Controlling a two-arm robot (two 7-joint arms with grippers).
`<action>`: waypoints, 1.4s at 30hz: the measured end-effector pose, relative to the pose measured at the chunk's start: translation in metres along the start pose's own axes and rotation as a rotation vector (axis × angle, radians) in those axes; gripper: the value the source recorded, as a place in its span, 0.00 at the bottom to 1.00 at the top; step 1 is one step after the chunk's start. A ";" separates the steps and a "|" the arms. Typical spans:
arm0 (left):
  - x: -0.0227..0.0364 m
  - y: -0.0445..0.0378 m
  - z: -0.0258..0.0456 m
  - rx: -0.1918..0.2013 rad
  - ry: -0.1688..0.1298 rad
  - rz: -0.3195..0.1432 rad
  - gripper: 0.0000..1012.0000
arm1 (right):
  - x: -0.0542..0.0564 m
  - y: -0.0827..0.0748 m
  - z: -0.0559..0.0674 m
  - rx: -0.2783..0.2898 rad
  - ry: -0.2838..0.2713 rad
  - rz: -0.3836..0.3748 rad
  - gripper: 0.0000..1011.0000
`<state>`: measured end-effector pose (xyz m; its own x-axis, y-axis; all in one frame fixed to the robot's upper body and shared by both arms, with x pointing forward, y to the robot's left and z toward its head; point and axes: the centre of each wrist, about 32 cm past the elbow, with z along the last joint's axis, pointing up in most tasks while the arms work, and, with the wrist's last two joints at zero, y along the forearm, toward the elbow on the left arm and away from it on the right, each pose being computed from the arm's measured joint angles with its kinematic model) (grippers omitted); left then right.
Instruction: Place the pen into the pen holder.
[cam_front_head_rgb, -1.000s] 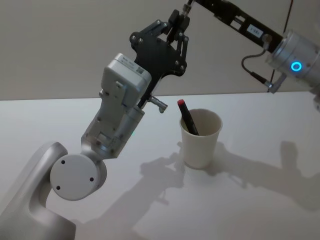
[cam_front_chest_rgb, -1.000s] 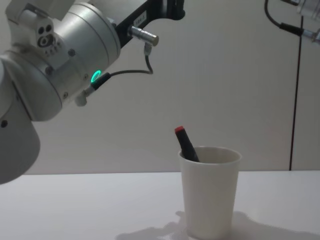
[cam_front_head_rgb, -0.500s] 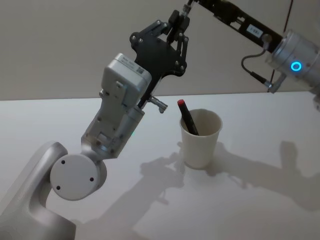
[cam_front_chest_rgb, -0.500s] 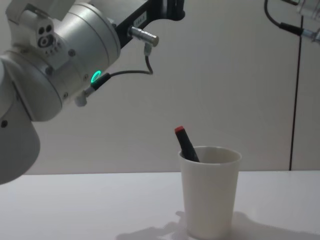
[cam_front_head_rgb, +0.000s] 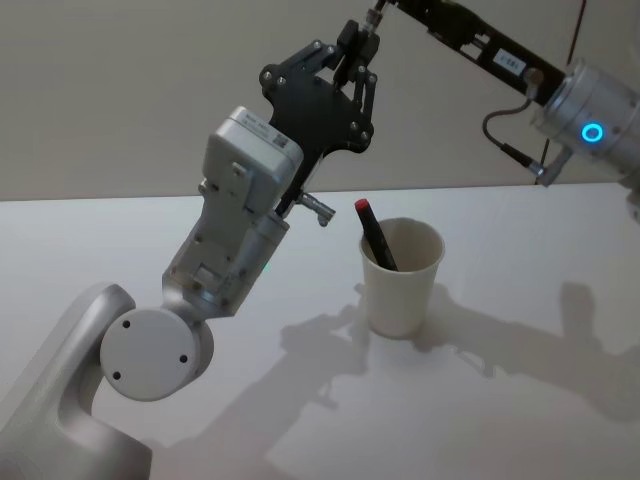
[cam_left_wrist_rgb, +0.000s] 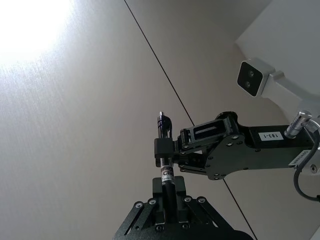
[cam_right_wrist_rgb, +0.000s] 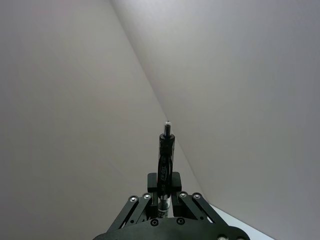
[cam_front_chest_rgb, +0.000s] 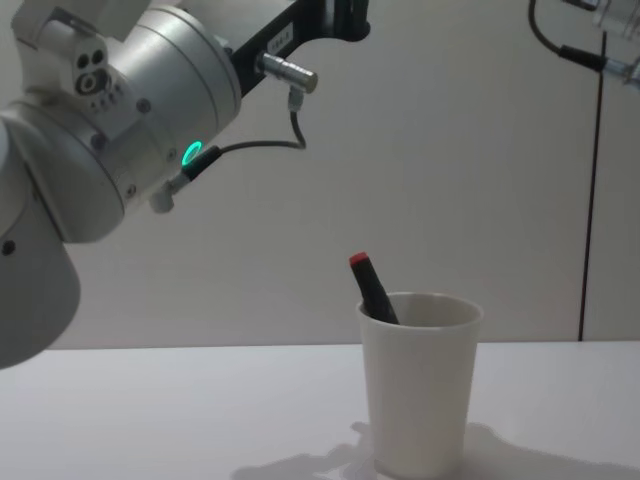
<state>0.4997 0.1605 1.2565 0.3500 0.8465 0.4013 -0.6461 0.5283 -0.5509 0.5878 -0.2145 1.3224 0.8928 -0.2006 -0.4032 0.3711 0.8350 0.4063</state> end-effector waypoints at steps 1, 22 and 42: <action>0.0000 0.0000 0.0000 0.000 0.000 0.000 0.14 | 0.000 0.000 0.000 0.000 0.000 0.000 0.13; 0.0000 0.0000 0.0000 -0.001 0.000 0.000 0.14 | 0.000 0.000 0.000 0.000 0.000 -0.001 0.13; 0.0000 -0.0001 0.0002 -0.003 0.000 0.000 0.17 | 0.000 0.000 0.000 0.000 -0.001 -0.005 0.13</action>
<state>0.4996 0.1605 1.2567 0.3497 0.8467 0.4011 -0.6443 0.5281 -0.5531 0.5879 -0.2149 1.3223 0.8913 -0.2049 -0.4044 0.3753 0.8339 0.4046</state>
